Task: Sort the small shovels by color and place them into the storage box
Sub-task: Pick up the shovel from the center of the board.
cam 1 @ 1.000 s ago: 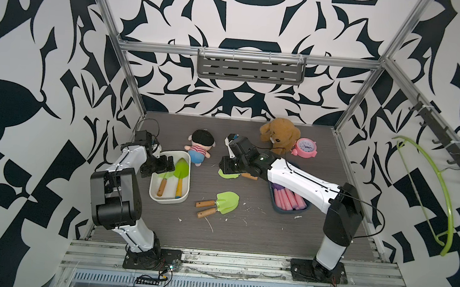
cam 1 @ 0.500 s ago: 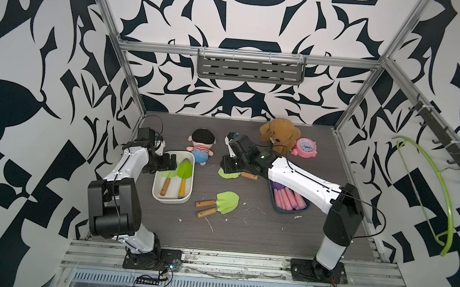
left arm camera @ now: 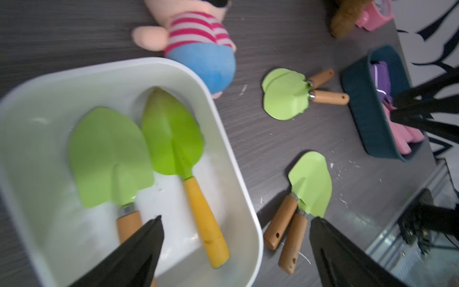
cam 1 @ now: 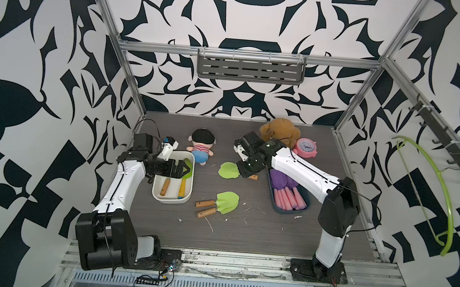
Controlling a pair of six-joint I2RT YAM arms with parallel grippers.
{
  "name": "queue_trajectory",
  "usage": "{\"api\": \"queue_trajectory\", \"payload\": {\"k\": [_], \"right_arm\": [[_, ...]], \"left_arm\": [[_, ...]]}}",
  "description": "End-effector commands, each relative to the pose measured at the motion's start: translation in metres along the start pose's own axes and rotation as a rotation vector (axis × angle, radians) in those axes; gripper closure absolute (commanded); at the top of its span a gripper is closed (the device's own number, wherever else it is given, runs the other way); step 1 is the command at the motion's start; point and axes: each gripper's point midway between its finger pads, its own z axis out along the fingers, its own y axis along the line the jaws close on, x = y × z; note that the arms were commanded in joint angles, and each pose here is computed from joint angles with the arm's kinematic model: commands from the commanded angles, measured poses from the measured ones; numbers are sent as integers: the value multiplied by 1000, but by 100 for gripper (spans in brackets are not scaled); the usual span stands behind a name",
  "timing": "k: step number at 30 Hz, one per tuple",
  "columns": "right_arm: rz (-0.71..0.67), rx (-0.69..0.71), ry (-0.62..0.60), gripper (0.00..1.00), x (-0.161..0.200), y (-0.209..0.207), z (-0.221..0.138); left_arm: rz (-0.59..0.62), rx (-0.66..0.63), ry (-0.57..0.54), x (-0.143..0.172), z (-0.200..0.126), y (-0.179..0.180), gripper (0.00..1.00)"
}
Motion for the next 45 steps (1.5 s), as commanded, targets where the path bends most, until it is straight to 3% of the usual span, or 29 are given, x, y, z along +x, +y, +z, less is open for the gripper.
{"api": "queue_trajectory", "payload": {"k": [1, 6, 9, 14, 21, 23, 33, 45], "right_arm": [[61, -92, 71, 69, 26, 7, -9], [211, -164, 38, 69, 35, 8, -5], [253, -183, 28, 69, 36, 9, -3], [293, -196, 8, 69, 36, 10, -3], [307, -185, 1, 69, 42, 7, -4], [308, -181, 0, 69, 44, 6, -3], [312, -184, -3, 69, 50, 5, 1], [314, -180, -25, 69, 52, 4, -1]], "left_arm": [[196, 163, 25, 16, -6, -50, 1], [506, 265, 212, 53, 5, -99, 0], [642, 263, 350, 73, 23, -110, 2], [836, 124, 526, 94, 62, -99, 5], [809, 65, 610, 105, 100, -92, 14], [796, 44, 611, 103, 107, -89, 21], [724, -7, 617, 96, 129, -82, 36], [761, -58, 687, 106, 151, -77, 53]]}}
